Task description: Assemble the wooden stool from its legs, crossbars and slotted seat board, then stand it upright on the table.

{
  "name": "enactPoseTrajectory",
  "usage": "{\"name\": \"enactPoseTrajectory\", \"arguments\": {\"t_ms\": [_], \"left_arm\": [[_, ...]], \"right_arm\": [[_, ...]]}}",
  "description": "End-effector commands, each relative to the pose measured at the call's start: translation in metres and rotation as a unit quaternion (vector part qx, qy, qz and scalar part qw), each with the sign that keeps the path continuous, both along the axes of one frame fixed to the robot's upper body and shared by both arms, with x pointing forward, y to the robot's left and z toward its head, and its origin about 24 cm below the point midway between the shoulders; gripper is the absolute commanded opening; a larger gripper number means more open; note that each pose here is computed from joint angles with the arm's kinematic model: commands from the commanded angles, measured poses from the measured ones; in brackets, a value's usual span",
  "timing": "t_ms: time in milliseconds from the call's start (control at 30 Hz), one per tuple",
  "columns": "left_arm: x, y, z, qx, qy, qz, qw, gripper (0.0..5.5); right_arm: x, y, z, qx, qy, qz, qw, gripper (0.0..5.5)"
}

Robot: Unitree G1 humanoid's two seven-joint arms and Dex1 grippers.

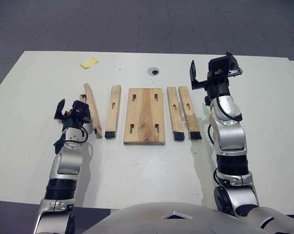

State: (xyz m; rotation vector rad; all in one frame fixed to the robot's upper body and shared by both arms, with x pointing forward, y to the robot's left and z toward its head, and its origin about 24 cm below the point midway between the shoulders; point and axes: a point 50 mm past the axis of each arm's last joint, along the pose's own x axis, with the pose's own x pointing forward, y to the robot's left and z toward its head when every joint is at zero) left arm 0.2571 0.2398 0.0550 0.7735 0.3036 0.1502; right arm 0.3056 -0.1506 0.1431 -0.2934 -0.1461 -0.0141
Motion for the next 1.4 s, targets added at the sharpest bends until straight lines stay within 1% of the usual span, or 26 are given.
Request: {"name": "enactPoseTrajectory", "arguments": {"t_ms": [33, 133, 367, 567, 700, 800, 900, 933, 1000, 1067, 1100, 1167, 1233, 1400], "left_arm": [[0.001, -0.002, -0.002, 0.026, 0.02, -0.021, 0.999, 4.99], [0.005, -0.005, 0.002, 0.028, 0.014, -0.027, 0.999, 5.37], [0.013, -0.016, 0.011, 0.065, 0.003, -0.062, 0.996, 5.37], [0.016, -0.034, 0.021, 0.083, -0.004, -0.11, 0.99, 5.37], [0.017, -0.048, 0.025, 0.12, -0.006, -0.148, 0.982, 5.37], [0.018, -0.053, 0.029, 0.111, -0.014, -0.143, 0.983, 5.37], [0.02, -0.046, 0.035, 0.098, -0.033, -0.107, 0.989, 5.37], [0.021, -0.043, 0.038, 0.084, -0.044, -0.093, 0.991, 5.37], [0.021, -0.04, 0.052, 0.024, -0.086, -0.068, 0.994, 5.37], [0.018, -0.042, 0.061, -0.044, -0.113, -0.077, 0.99, 5.37], [0.013, -0.047, 0.061, -0.096, -0.111, -0.094, 0.985, 5.37], [-0.003, -0.055, 0.056, -0.179, -0.092, -0.125, 0.972, 5.37], [-0.019, -0.06, 0.046, -0.224, -0.059, -0.134, 0.963, 5.37], [-0.04, -0.061, 0.023, -0.32, -0.001, -0.074, 0.944, 5.37]], "right_arm": [[0.001, 0.0, 0.003, 0.0, -0.004, 0.0, 1.0, 5.4], [0.001, 0.001, 0.003, 0.0, -0.003, 0.0, 1.0, 5.4], [0.002, 0.002, 0.002, 0.0, -0.001, 0.001, 1.0, 5.4], [0.002, 0.003, 0.001, 0.003, -0.001, 0.0, 1.0, 5.4], [0.002, 0.003, 0.001, 0.003, 0.0, -0.001, 1.0, 5.4], [0.002, 0.003, 0.001, 0.003, 0.0, 0.001, 1.0, 5.4], [0.003, 0.005, 0.003, 0.004, -0.002, 0.006, 1.0, 5.4], [0.004, 0.005, 0.004, 0.004, -0.002, 0.008, 1.0, 5.4], [0.003, 0.005, 0.003, 0.001, -0.001, 0.01, 1.0, 5.4], [0.002, 0.003, 0.002, -0.001, 0.001, 0.007, 1.0, 5.4], [0.002, 0.002, 0.001, -0.002, 0.003, 0.006, 1.0, 5.4], [0.0, 0.0, -0.001, -0.004, 0.008, 0.006, 1.0, 5.4], [-0.001, -0.001, -0.003, -0.007, 0.011, 0.005, 1.0, 5.4], [-0.004, -0.001, -0.006, -0.006, 0.017, 0.006, 1.0, 5.4]]}}
